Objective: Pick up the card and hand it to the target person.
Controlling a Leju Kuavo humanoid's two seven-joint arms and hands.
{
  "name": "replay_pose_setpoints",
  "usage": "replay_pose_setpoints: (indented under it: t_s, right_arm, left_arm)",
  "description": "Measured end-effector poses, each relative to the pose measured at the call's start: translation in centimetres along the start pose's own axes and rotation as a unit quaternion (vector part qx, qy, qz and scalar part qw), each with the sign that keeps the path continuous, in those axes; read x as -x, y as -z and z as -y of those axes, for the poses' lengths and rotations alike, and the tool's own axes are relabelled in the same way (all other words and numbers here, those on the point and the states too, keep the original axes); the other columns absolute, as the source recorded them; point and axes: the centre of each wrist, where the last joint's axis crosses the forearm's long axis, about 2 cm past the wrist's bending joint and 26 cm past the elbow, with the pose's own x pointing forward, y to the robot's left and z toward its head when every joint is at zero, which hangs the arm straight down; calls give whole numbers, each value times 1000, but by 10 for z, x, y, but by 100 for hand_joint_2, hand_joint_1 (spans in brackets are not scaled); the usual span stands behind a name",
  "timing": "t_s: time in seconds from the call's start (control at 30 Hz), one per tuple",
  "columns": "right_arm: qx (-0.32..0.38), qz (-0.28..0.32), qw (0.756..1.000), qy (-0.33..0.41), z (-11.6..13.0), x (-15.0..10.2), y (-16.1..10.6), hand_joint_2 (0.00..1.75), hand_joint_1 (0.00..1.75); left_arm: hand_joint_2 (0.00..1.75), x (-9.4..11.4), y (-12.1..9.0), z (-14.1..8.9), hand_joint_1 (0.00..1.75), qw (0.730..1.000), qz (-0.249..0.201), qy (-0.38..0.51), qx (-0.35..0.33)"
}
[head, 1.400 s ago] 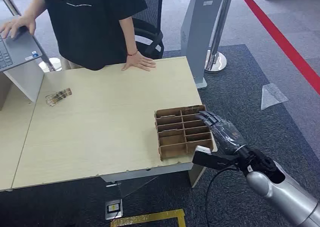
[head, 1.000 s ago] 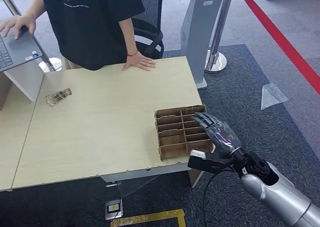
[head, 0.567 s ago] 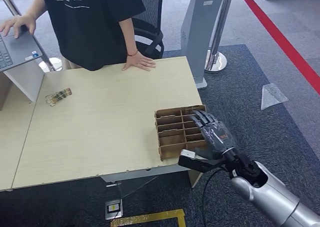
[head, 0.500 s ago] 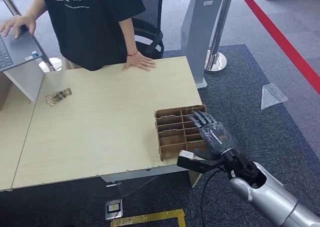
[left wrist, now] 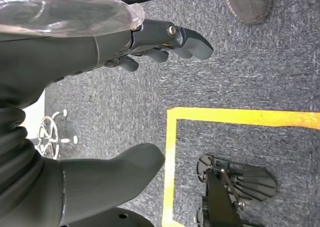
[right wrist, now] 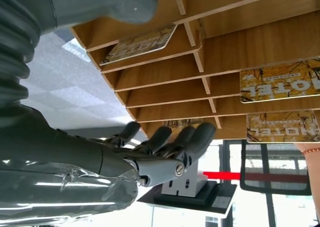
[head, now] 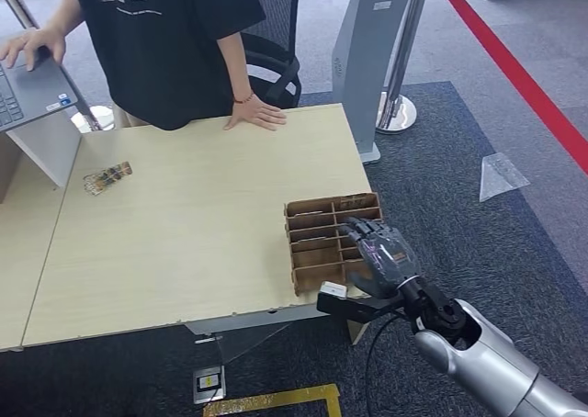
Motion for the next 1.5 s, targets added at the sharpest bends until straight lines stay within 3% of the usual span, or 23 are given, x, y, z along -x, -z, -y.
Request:
replay_pose_setpoints:
  t_s: [0.13,0.33,0.77,1.13,1.5]
  right_arm:
    - [1,-2,1000,-4,0,0,0,175,54]
    - [0,-5,1000,-2,-2,1,-2,175,72]
    - [-1,-18,1000,-3,-3,9,-3,175,81]
    - [-14,-23,999,-19,-5,11,-5,175,103]
    - [-23,-22,999,-38,-6,9,-6,175,113]
  left_arm:
    - [175,0,0,0,0,1000,0,-2,0]
    - [175,0,0,0,0,1000,0,-2,1]
    - [175,0,0,0,0,1000,-2,-5,0]
    - [175,0,0,0,0,1000,-1,-12,-5]
    - [175,1,0,-1,0,1000,-1,-19,-11]
